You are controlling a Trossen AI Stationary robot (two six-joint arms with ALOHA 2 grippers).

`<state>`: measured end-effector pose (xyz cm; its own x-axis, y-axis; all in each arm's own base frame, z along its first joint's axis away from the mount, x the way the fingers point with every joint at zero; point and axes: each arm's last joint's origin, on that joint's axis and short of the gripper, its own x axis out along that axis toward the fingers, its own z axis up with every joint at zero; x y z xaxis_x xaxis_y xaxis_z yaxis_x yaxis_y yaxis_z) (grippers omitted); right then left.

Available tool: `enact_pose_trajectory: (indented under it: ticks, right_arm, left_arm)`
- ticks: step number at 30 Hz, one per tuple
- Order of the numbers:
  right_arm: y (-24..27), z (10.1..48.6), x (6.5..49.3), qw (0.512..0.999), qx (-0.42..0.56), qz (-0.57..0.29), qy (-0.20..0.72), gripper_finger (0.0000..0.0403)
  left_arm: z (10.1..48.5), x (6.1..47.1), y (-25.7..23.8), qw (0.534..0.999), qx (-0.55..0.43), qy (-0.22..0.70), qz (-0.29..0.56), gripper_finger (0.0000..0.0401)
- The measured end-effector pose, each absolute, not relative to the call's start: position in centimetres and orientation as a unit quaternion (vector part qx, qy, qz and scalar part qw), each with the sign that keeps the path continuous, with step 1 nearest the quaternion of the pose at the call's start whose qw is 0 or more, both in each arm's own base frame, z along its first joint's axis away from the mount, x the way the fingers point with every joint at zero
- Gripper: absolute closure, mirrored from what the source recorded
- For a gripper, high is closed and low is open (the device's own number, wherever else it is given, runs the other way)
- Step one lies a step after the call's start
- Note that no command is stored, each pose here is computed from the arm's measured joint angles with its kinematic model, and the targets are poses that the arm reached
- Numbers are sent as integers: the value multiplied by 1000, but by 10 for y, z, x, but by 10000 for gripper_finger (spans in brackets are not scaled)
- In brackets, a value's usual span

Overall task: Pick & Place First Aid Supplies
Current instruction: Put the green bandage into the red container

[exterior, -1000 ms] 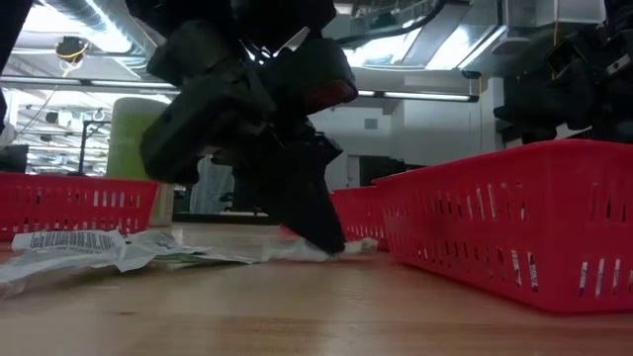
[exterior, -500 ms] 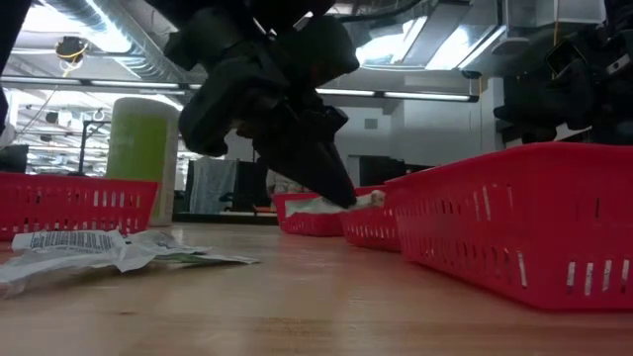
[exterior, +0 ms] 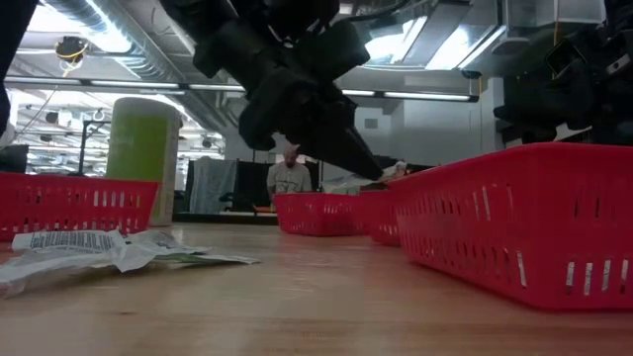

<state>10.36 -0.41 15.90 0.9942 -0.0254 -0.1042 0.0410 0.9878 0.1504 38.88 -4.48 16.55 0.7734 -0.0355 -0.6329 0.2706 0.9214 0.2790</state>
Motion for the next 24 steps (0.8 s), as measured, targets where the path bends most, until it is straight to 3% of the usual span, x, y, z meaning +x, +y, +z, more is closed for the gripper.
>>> enact_pose_trajectory:
  ticks: [8, 24]
  right_arm:
    - [-4, 159, 104, 996, 76, -17, 51, 276]
    - [-4, 159, 104, 996, 76, -17, 51, 276]
  left_arm:
    - [166, 389, -42, 924, 169, 318, -124, 397]
    - [177, 414, -15, 961, 213, 151, -93, 397]
